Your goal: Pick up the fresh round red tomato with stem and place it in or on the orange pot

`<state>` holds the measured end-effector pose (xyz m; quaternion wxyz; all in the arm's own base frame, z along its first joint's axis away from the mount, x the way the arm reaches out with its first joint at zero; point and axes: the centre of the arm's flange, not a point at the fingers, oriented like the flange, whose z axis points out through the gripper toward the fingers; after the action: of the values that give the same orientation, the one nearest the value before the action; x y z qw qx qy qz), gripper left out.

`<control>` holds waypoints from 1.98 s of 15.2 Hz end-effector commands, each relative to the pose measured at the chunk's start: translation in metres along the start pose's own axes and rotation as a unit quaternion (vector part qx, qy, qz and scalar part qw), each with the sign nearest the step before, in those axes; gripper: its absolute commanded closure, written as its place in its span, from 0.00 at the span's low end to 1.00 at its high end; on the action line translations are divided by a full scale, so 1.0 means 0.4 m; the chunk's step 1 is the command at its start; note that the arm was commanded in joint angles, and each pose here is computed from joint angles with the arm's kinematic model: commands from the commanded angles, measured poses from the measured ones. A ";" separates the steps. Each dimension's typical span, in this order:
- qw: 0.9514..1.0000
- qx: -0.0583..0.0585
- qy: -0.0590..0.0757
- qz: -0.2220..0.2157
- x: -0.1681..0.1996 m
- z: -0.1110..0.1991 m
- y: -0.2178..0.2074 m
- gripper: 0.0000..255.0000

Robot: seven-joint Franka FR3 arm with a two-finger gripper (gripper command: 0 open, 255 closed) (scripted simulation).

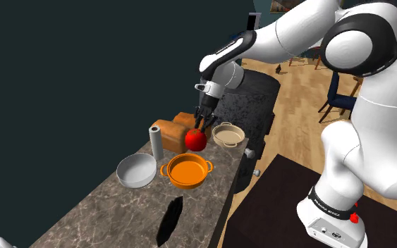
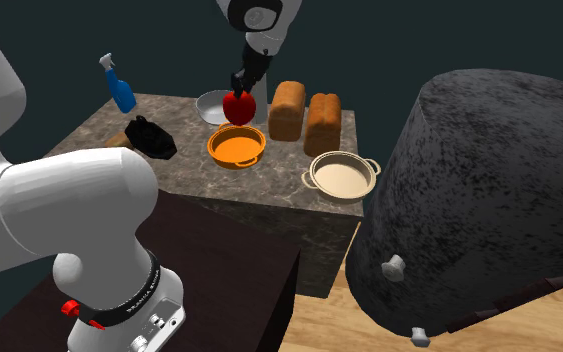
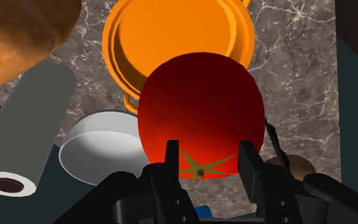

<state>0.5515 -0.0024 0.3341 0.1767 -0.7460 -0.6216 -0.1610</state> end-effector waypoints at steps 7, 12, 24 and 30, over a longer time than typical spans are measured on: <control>1.000 0.000 0.000 0.001 0.075 0.081 0.033 1.00; 1.000 0.000 0.000 0.001 0.044 0.139 0.037 1.00; 1.000 0.000 0.000 0.001 -0.029 0.279 0.047 1.00; 1.000 0.000 0.000 0.001 -0.048 0.316 0.050 1.00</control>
<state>0.5701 0.0363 0.2129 0.1771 -0.7463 -0.6211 -0.1611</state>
